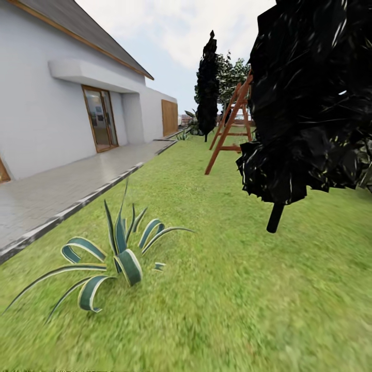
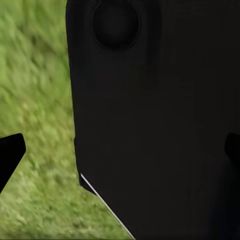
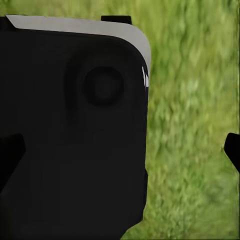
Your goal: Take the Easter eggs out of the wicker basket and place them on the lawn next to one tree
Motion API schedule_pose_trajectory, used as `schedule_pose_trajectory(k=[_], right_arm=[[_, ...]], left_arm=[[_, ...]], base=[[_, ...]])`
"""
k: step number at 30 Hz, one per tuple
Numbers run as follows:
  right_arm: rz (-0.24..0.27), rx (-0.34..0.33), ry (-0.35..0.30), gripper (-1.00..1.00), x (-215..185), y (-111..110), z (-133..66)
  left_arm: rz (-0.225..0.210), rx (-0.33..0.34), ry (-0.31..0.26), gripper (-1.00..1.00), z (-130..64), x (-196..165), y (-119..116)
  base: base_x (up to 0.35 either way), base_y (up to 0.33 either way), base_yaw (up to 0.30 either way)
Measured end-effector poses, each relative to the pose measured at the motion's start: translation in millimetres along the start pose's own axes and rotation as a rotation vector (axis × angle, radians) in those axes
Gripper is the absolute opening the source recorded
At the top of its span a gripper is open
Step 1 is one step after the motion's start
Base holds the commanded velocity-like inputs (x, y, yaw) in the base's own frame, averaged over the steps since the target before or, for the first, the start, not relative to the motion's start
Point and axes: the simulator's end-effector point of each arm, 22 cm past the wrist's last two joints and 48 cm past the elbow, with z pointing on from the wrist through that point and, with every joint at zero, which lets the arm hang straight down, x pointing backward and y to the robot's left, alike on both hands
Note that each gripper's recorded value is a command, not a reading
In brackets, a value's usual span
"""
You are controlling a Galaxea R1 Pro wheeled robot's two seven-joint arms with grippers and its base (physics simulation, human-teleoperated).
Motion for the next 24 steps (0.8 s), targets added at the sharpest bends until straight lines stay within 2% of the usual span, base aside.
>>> schedule_pose_trajectory(k=[6, 17, 24], right_arm=[[-0.001, 0.0, 0.0, 1.0, 0.0, 0.0, 0.0], [-0.002, 0.0, 0.0, 1.0, 0.1, -0.1, -0.1], [-0.002, 0.0, 0.0, 1.0, 0.0, 0.0, -0.1]], left_arm=[[0.0, 0.0, 0.0, 1.0, 0.0, 0.0, 0.0], [0.0, 0.0, 0.0, 1.0, 0.0, -0.4, 0.0], [0.0, 0.0, 0.0, 1.0, 0.0, -0.3, 0.0]], base=[[0.224, -0.221, 0.242], [0.269, -0.199, 0.03], [0.272, -0.198, 0.214]])
